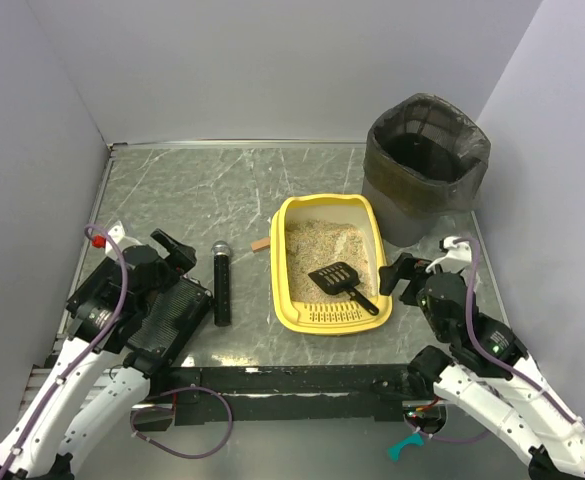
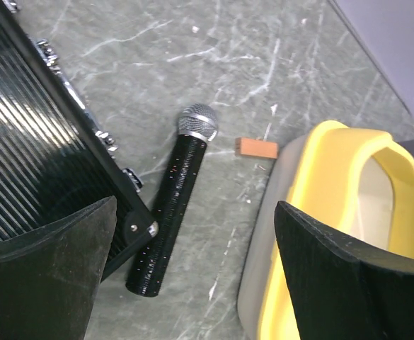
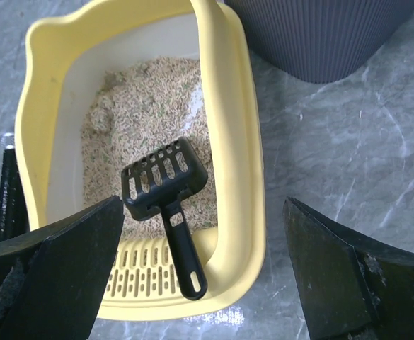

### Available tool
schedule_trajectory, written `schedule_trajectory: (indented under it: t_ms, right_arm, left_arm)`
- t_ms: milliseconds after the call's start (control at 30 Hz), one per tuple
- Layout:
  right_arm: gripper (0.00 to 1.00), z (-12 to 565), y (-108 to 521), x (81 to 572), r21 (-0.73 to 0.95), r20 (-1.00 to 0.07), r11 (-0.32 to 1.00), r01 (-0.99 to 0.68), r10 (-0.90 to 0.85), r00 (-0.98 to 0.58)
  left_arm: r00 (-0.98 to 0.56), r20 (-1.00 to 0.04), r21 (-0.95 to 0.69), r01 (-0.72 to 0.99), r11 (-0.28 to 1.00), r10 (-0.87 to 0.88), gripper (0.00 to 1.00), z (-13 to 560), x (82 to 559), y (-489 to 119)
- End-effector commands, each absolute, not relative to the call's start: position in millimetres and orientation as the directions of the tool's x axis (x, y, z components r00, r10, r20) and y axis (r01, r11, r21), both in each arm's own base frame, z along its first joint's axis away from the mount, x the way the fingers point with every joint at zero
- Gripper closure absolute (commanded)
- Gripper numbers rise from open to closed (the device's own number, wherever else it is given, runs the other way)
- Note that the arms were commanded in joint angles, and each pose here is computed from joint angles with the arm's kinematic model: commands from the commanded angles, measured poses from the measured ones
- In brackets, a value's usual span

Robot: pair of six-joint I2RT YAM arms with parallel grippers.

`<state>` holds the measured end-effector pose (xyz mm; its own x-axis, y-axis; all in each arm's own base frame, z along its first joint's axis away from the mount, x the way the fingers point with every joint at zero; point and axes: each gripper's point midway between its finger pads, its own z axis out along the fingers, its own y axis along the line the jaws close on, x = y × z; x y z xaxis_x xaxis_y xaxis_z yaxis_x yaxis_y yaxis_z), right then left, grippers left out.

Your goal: Clean the litter box

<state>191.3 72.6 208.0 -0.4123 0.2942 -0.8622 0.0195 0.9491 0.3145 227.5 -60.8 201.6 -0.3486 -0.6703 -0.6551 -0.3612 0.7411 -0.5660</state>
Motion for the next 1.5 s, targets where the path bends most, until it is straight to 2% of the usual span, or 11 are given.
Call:
schedule_trajectory:
  t_ms: [0, 67, 200, 333, 567, 700, 867, 933, 1067, 1233, 1467]
  right_arm:
    - [0.00, 216, 69, 189, 0.333, -0.875, 0.943, 0.004, 0.310, -0.371]
    - [0.00, 221, 71, 188, 0.330, -0.883, 0.943, -0.027, 0.299, -0.361]
    - [0.00, 231, 93, 182, 0.283, -0.913, 0.934, -0.219, 0.193, -0.359]
    - [0.00, 230, 127, 171, 0.266, -0.909, 0.870, -0.415, 0.083, -0.408]
    - [0.00, 195, 172, 167, 0.255, -0.817, 0.782, -0.569, -0.140, -0.559]
    - [0.02, 186, 191, 173, 0.241, -0.777, 0.739, -0.629, -0.241, -0.581]
    - [0.07, 157, 192, 188, 0.167, -0.694, 0.776, -0.608, -0.346, -0.632]
    - [0.13, 146, 182, 191, 0.122, -0.646, 0.815, -0.567, -0.368, -0.669]
    - [0.15, 128, 164, 184, 0.078, -0.550, 0.875, -0.479, -0.363, -0.752]
    - [0.17, 134, 166, 176, 0.126, -0.552, 0.882, -0.454, -0.318, -0.771]
    - [0.20, 120, 157, 180, 0.069, -0.469, 0.928, -0.367, -0.294, -0.833]
  left_arm:
    - [-0.331, -0.660, -0.602, -0.305, 0.738, -0.674, 0.03, 222, 232, -67]
    - [-0.333, -0.663, -0.595, -0.309, 0.742, -0.670, 0.03, 221, 232, -66]
    - [-0.341, -0.660, -0.604, -0.288, 0.743, -0.670, 0.03, 219, 233, -70]
    - [-0.375, -0.653, -0.615, -0.244, 0.750, -0.658, 0.03, 218, 234, -81]
    - [-0.473, -0.648, -0.621, -0.124, 0.774, -0.597, 0.03, 211, 233, -106]
    - [-0.473, -0.648, -0.667, -0.026, 0.744, -0.597, 0.03, 221, 232, -120]
    - [-0.479, -0.644, -0.655, -0.057, 0.753, -0.596, 0.03, 216, 230, -116]
    - [-0.484, -0.645, -0.644, -0.072, 0.762, -0.591, 0.03, 213, 229, -113]
    - [-0.485, -0.647, -0.640, -0.074, 0.765, -0.588, 0.03, 212, 231, -114]
    - [-0.495, -0.643, -0.644, -0.062, 0.762, -0.584, 0.03, 210, 233, -118]
    - [-0.486, -0.650, -0.639, -0.069, 0.766, -0.585, 0.03, 213, 234, -116]
